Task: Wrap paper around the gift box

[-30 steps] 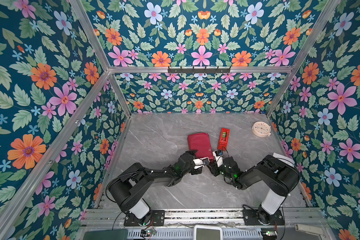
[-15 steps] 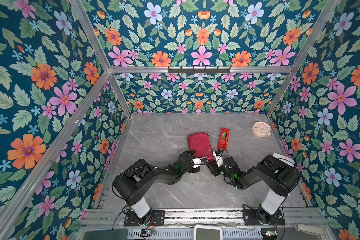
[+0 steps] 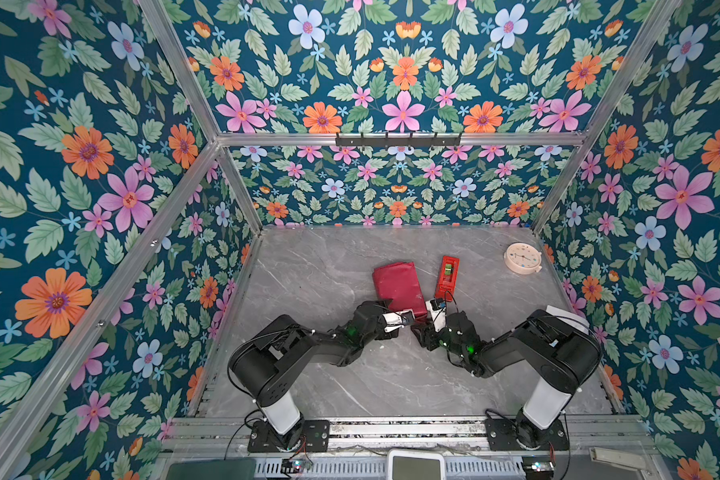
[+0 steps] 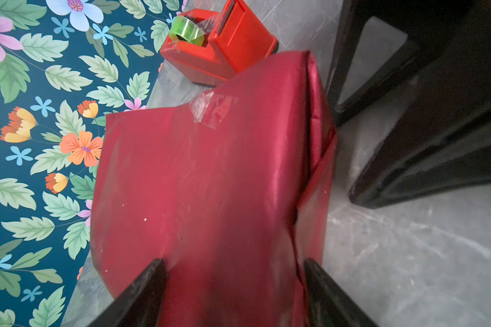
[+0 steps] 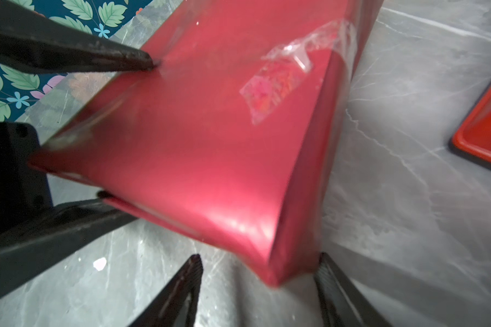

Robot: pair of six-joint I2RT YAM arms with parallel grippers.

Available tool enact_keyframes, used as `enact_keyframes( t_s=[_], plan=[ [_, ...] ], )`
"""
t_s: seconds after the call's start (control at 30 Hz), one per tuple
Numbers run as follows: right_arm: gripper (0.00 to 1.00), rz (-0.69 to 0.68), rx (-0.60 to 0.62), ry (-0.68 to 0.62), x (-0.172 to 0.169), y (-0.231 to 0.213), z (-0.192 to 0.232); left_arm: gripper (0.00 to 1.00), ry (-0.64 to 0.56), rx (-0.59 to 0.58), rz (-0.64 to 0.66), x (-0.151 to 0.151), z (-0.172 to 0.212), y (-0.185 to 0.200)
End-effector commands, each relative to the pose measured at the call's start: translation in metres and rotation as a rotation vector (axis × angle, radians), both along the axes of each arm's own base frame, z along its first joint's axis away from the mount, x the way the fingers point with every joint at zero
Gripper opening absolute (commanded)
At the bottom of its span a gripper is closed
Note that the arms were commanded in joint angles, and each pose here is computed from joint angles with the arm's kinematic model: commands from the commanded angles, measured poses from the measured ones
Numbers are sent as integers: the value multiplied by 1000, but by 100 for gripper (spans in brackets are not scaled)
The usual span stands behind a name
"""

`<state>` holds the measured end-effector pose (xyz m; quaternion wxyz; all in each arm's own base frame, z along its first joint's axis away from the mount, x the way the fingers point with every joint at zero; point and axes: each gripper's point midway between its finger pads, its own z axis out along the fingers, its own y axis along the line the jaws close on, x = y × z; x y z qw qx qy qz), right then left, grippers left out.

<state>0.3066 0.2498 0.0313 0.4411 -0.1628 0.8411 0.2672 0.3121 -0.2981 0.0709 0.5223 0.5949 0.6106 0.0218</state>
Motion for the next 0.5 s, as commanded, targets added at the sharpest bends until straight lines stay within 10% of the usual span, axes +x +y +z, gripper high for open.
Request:
enact_keyframes(
  t_s=[0.0,0.47],
  plan=[
    [70,-31,-9,12,5,-3,-3,75,16,16,-22,-4,-6,-1],
    [84,-71,95,-18,21,1,22,72,14,28,-42,-5,-8,0]
  ],
)
